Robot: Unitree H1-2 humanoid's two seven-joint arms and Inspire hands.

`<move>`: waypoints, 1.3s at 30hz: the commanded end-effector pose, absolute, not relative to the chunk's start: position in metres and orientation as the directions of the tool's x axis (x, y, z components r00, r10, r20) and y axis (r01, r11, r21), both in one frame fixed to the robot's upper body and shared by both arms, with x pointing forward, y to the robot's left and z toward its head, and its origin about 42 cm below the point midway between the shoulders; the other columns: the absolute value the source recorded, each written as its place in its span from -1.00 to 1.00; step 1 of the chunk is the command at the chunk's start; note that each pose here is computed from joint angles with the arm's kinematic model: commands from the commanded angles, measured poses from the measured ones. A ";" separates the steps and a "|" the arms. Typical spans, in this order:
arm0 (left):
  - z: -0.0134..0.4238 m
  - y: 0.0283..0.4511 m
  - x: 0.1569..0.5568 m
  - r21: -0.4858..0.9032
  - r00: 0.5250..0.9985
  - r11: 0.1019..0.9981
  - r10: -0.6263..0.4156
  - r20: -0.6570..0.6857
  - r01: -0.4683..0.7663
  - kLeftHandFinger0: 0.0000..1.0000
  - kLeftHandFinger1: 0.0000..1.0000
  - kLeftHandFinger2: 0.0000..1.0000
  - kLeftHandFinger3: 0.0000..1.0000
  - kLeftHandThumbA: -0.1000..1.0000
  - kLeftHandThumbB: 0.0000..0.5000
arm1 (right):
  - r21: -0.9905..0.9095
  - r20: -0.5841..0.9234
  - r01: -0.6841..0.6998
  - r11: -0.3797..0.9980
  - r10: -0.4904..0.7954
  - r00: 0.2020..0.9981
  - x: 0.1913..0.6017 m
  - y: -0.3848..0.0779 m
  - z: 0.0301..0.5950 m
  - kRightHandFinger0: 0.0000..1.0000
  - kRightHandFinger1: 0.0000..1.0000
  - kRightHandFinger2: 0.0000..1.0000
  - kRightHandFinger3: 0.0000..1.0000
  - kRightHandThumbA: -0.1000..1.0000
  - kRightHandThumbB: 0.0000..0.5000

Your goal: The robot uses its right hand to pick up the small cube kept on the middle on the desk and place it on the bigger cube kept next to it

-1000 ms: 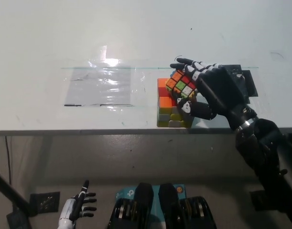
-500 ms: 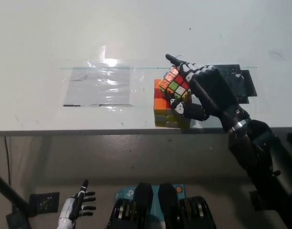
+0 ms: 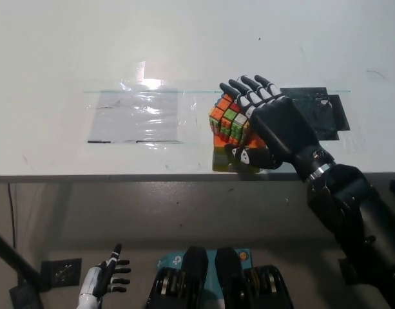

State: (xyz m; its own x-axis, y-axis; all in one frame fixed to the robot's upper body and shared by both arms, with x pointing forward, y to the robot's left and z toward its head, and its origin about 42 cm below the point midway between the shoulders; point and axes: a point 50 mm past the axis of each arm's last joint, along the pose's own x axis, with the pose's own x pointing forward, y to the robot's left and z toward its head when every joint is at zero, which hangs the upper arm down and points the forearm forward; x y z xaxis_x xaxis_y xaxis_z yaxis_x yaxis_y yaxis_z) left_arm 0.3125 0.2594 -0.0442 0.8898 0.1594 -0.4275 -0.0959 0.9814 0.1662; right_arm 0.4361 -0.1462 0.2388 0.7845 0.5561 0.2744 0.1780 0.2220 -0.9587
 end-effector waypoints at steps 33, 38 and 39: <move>-0.041 0.260 0.315 0.170 0.899 0.980 0.163 -0.407 -0.100 0.49 0.31 0.43 0.32 0.86 -0.54 | -0.903 0.421 0.270 0.333 0.573 0.703 0.375 -0.166 0.313 1.00 1.00 1.00 1.00 0.49 0.51; -0.042 0.261 0.312 0.139 0.894 0.983 0.169 -0.415 -0.121 0.16 0.03 0.20 0.20 0.79 -0.57 | -0.897 0.427 0.253 0.362 0.566 0.705 0.357 -0.177 0.311 1.00 1.00 1.00 1.00 0.41 0.49; -0.042 0.261 0.312 0.146 0.891 0.983 0.163 -0.423 -0.111 0.31 0.13 0.26 0.27 0.82 -0.53 | -0.891 0.431 0.243 0.383 0.548 0.717 0.347 -0.186 0.310 1.00 1.00 1.00 1.00 0.44 0.45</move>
State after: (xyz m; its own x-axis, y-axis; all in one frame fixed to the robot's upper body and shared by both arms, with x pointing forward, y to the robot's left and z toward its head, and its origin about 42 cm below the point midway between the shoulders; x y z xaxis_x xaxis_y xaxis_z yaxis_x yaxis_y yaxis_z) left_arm 0.3064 0.2578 -0.0487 0.8774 0.1628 -0.4513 -0.1049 0.9830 0.1508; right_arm 0.3603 -0.1707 0.2964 0.7125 0.5632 0.4185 0.2573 0.3452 -0.9026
